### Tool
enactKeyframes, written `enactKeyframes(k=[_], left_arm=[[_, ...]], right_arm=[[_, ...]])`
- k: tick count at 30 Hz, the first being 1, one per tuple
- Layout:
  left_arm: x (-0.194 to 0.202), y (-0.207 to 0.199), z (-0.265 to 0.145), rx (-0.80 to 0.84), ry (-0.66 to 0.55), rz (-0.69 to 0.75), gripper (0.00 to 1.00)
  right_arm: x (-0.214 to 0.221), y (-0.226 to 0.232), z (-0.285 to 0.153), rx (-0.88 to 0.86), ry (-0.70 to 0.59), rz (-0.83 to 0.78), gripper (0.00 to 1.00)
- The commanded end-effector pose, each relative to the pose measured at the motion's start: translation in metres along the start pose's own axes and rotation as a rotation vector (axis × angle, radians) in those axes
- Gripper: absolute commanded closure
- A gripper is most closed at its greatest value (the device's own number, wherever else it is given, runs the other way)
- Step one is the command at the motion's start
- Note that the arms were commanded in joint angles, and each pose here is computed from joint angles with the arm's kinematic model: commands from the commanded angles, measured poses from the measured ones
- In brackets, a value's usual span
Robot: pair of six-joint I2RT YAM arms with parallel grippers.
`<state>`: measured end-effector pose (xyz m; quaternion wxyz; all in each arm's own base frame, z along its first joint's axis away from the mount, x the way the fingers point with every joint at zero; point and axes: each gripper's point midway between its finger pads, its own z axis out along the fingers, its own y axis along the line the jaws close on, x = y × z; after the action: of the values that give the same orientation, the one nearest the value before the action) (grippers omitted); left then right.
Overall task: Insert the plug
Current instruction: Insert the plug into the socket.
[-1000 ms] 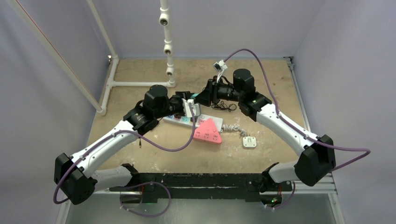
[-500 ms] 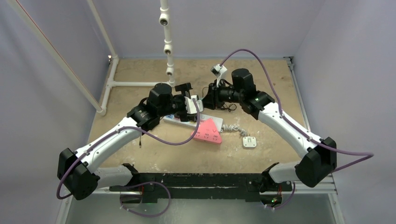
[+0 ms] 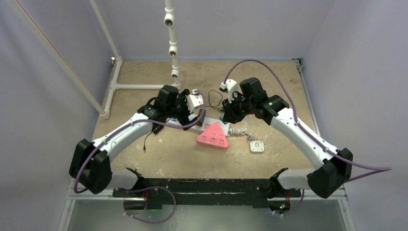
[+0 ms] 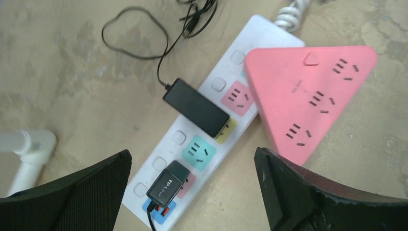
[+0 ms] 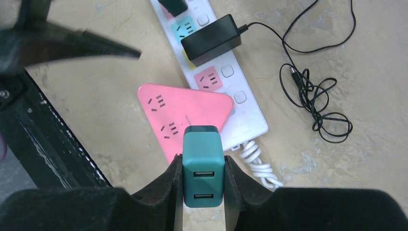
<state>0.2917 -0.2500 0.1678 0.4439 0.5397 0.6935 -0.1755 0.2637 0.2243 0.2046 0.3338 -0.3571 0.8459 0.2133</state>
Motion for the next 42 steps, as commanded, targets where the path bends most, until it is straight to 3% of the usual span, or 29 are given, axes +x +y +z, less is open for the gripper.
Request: enactKeyframes(k=[1, 5, 9, 17, 27, 32, 42], left_arm=[[0.001, 0.024, 0.004, -0.005, -0.001, -0.247, 0.02], [0.008, 0.032, 0.014, -0.007, 0.035, -0.305, 0.02], [0.017, 0.042, 0.015, -0.033, 0.074, -0.32, 0.03], [0.054, 0.055, 0.004, -0.05, 0.208, -0.301, 0.17], [0.074, 0.065, -0.001, -0.096, 0.252, -0.338, 0.15], [0.073, 0.073, -0.003, -0.115, 0.234, -0.342, 0.15], [0.101, 0.071, -0.001, -0.108, 0.321, -0.3, 0.24]], right_arm=[[0.003, 0.011, -0.025, -0.033, -0.031, -0.129, 1.0], [0.007, 0.015, -0.026, -0.047, -0.012, -0.195, 1.0], [0.022, 0.016, -0.012, -0.034, 0.104, -0.249, 1.0], [0.039, 0.029, 0.004, -0.062, 0.214, -0.328, 1.0], [0.053, 0.039, 0.015, -0.07, 0.315, -0.404, 1.0], [0.058, 0.039, 0.02, -0.055, 0.343, -0.432, 1.0], [0.06, 0.038, 0.029, -0.035, 0.339, -0.467, 1.0]])
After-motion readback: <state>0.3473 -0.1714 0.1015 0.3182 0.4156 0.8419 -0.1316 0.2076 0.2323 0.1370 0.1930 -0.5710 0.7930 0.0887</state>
